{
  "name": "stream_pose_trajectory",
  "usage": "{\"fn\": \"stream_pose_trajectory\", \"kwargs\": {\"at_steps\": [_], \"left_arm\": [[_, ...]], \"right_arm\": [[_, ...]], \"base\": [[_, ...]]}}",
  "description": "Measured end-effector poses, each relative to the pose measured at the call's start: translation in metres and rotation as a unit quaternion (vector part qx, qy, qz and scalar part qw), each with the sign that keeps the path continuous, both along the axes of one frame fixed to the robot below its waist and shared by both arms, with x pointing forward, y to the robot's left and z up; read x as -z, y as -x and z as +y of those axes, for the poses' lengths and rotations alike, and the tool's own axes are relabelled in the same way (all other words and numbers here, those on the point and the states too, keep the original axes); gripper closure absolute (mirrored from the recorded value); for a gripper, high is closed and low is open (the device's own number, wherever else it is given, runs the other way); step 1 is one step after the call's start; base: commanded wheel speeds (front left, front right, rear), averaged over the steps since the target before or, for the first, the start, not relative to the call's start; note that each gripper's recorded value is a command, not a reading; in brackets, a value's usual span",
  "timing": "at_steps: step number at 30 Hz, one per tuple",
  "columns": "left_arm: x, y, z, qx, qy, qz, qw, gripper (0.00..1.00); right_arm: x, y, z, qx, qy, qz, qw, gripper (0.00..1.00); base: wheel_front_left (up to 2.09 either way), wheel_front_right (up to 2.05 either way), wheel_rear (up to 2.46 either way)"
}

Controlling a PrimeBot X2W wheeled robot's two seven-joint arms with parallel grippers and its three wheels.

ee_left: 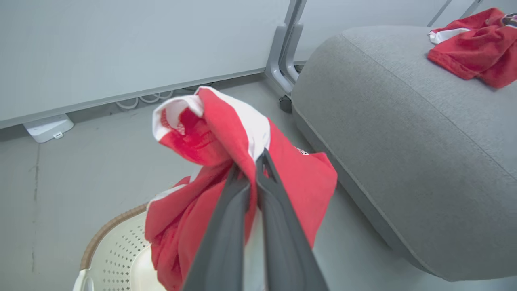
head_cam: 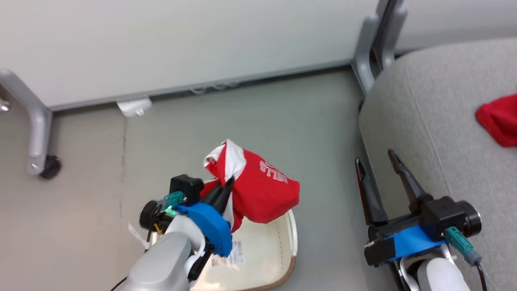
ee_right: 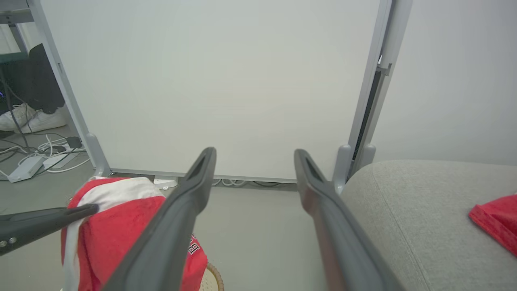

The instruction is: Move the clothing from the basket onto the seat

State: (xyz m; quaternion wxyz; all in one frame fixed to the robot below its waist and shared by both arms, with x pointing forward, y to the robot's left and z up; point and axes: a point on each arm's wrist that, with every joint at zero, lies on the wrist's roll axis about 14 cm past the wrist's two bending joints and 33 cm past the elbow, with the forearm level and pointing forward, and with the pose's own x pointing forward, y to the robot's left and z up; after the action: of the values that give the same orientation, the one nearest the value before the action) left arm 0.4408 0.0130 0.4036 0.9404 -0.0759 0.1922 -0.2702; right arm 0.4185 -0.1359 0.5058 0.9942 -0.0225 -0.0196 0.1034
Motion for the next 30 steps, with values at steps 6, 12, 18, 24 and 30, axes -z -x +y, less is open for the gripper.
{"fn": "stream_pose_trajectory", "kwargs": {"at_steps": [6,12,18,24,30], "left_arm": [[-0.079,-0.002,-0.012,0.018,0.029,-0.097,0.995,1.0],[-0.134,0.001,-0.023,0.04,0.041,-0.162,0.985,1.0],[-0.163,0.004,-0.034,0.058,0.047,-0.192,0.979,1.0],[-0.164,0.006,-0.04,0.07,0.044,-0.192,0.978,1.0],[-0.158,0.005,-0.041,0.073,0.039,-0.184,0.98,1.0]], "right_arm": [[-0.02,0.015,0.017,-0.023,-0.011,-0.019,1.0,0.0],[-0.028,0.027,0.026,-0.036,-0.012,-0.027,0.999,0.0],[-0.028,0.034,0.028,-0.039,-0.015,-0.025,0.999,0.0],[-0.026,0.036,0.03,-0.043,-0.016,-0.021,0.999,0.0],[-0.017,0.039,0.04,-0.057,-0.015,-0.004,0.998,0.0]], "base": [[0.0,0.0,0.0],[0.0,0.0,0.0],[0.0,0.0,0.0],[0.0,0.0,0.0],[0.0,0.0,0.0]]}}
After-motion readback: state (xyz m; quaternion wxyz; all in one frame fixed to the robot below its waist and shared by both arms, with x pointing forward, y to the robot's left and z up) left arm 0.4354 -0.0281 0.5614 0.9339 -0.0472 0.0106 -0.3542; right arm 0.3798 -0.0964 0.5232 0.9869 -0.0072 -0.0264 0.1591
